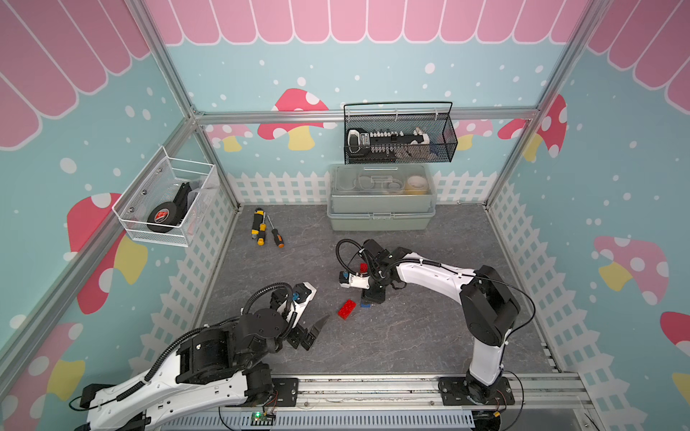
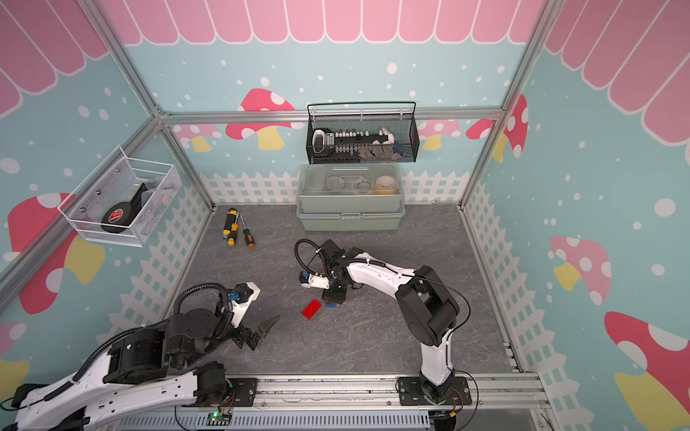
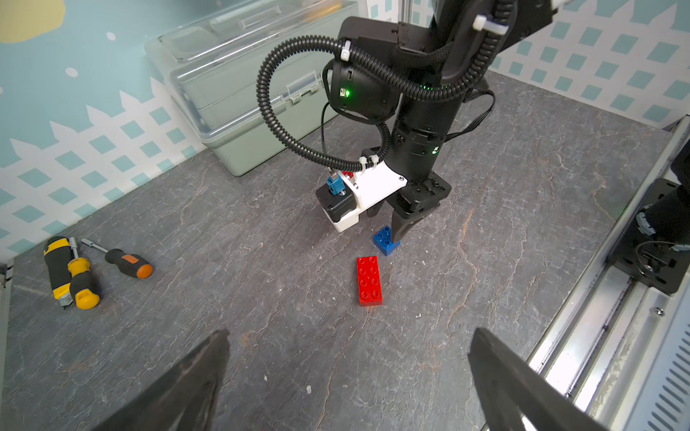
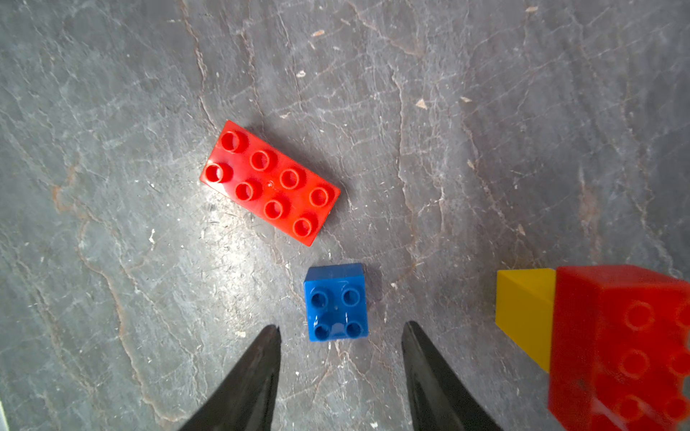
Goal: Assemble the letter f with lego
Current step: Pick up the lego brick from the center of the board.
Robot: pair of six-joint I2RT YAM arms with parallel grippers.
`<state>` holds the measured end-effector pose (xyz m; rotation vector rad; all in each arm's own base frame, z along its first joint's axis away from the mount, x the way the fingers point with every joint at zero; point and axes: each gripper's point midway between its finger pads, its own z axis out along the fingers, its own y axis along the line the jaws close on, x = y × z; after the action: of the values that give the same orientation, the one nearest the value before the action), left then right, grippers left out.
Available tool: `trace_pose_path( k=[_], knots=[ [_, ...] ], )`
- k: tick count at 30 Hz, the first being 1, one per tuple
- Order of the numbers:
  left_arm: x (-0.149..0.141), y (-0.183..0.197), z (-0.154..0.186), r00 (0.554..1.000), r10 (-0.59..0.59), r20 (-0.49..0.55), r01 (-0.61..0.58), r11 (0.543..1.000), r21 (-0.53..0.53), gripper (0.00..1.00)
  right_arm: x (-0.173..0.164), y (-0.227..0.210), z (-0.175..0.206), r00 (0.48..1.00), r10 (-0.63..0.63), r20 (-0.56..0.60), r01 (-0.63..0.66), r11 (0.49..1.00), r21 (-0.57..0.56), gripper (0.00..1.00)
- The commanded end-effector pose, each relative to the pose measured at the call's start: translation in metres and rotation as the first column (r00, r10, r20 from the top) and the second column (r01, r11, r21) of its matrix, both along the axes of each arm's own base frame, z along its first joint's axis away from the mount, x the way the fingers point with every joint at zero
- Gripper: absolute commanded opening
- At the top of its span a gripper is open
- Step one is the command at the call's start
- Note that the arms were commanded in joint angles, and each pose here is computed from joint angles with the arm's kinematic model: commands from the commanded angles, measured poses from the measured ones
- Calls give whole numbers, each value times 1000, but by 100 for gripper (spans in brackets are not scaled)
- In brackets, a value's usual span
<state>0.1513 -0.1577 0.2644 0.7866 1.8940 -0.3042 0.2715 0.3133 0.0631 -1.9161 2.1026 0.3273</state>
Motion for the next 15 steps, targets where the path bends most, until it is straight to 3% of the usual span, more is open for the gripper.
trace_pose_path(
  k=[1, 15],
  knots=[
    [-2, 1, 4, 1000, -17, 7, 17, 1000, 13, 99, -7, -2, -22, 999, 0, -42, -1, 999, -36, 55],
    [-2, 1, 5, 1000, -17, 7, 17, 1000, 12, 99, -7, -3, -33, 998, 6, -57, -10, 998, -61, 55]
  ],
)
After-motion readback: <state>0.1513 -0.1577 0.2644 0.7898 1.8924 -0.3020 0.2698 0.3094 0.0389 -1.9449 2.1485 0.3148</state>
